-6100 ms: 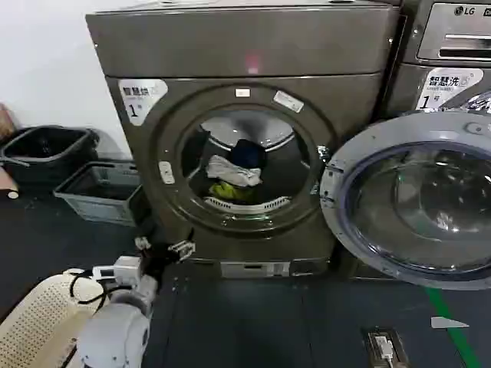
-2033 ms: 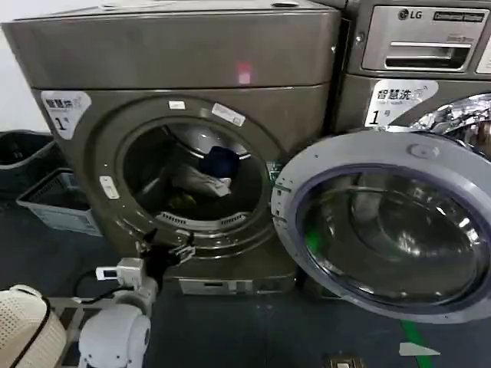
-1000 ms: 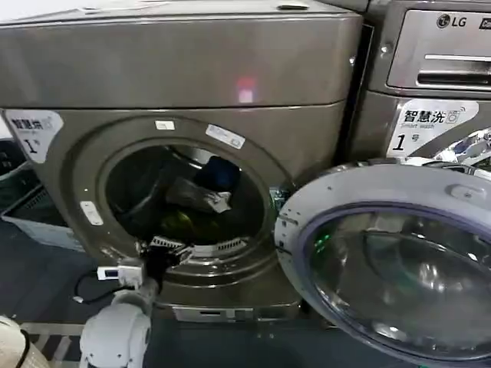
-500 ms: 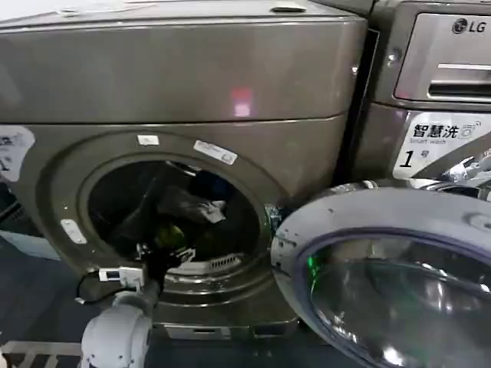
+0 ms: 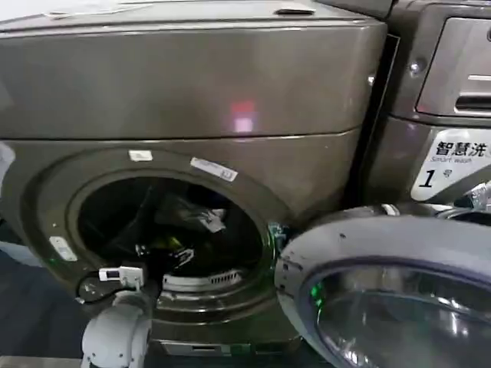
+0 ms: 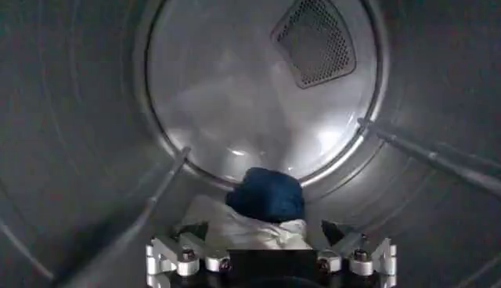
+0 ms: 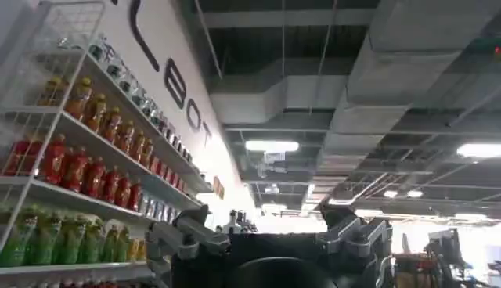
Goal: Grasp the clothes from the dryer.
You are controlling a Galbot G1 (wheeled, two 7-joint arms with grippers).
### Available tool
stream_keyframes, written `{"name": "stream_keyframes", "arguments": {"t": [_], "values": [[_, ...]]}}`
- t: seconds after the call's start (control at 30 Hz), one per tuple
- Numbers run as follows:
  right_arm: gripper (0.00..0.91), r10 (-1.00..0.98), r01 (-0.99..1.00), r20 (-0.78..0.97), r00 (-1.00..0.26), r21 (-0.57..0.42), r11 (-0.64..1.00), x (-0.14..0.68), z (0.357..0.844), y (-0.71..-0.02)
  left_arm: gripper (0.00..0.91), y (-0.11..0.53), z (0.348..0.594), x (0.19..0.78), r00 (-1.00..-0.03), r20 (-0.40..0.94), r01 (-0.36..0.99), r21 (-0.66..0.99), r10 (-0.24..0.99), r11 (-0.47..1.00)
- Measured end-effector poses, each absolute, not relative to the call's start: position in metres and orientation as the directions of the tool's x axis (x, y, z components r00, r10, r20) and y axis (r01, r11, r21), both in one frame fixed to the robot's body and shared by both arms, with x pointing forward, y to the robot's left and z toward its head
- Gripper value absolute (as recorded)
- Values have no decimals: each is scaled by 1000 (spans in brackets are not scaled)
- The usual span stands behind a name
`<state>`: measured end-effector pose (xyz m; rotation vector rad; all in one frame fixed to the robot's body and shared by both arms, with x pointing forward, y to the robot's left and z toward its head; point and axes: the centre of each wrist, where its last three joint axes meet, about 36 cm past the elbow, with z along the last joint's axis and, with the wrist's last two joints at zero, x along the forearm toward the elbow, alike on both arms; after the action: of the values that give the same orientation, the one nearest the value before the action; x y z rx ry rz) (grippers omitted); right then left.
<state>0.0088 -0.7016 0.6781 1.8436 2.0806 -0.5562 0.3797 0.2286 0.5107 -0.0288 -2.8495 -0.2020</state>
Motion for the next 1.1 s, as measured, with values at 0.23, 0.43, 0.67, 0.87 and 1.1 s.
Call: {"name": "stream_keyframes", "arguments": {"t": [0.23, 0.43, 0.67, 0.87, 1.1], "values": [[907, 871, 990, -471, -136, -87, 107, 6, 672, -700, 907, 231, 510, 387, -959, 282, 30, 167, -19, 985], [907, 871, 988, -468, -149, -98, 116, 6, 668, -701, 907, 242, 505, 402, -951, 309, 55, 244, -24, 968], [907, 869, 986, -466, -164, -100, 132, 9, 665, -703, 907, 256, 498, 435, -919, 386, 107, 445, -83, 889], [907, 868, 985, -465, -173, -100, 142, 12, 662, -704, 907, 262, 498, 458, -861, 475, 194, 637, -182, 746], [907, 867, 983, -463, -182, -107, 150, 15, 661, -704, 907, 268, 508, 486, -853, 497, 363, 783, -158, 505]]}}
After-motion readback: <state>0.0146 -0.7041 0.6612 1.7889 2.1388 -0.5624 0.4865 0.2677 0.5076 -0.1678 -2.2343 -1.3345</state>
